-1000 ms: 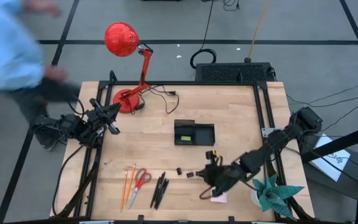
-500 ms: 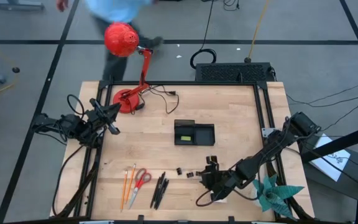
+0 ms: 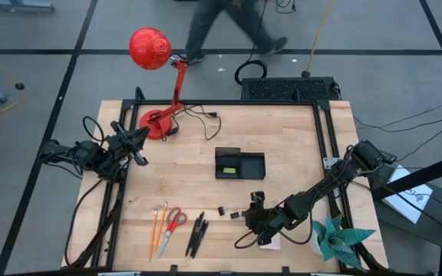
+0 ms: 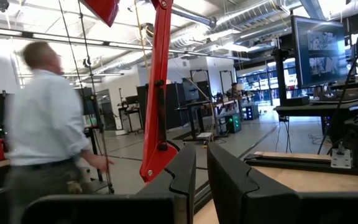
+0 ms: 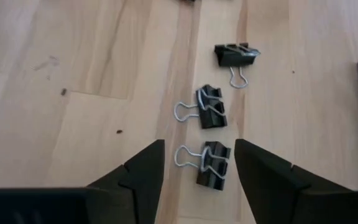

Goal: Pick and place office supplies into organizer
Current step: Put the right black binder clip into the black desk organizer

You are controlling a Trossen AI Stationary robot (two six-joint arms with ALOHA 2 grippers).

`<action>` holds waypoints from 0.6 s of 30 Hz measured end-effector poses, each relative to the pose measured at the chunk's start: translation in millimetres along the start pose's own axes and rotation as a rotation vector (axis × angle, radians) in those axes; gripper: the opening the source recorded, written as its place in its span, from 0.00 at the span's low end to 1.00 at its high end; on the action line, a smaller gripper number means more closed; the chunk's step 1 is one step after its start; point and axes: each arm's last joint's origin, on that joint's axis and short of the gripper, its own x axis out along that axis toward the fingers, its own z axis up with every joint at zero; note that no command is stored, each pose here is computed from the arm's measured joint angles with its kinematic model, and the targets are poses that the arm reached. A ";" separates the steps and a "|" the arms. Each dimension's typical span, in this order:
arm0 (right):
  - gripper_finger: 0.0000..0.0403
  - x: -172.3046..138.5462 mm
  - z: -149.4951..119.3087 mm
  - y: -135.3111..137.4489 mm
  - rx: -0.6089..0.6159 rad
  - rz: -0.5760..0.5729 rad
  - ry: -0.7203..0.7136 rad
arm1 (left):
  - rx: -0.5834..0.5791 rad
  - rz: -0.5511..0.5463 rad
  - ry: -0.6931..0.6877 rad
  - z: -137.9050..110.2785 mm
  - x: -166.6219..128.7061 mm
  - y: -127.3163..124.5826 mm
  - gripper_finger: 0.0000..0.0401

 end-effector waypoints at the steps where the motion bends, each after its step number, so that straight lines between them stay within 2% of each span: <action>1: 0.45 0.5 -1.0 -0.3 -0.007 -0.001 0.003 | 0.000 0.000 0.000 0.0 0.0 0.0 0.12; 10: 0.40 12.3 -18.2 -9.9 0.012 -0.012 0.003 | 0.000 0.000 0.000 0.0 0.0 0.0 0.12; 18: 0.40 16.7 -21.4 -14.9 0.025 -0.015 -0.016 | 0.000 0.000 0.000 0.0 0.0 0.0 0.12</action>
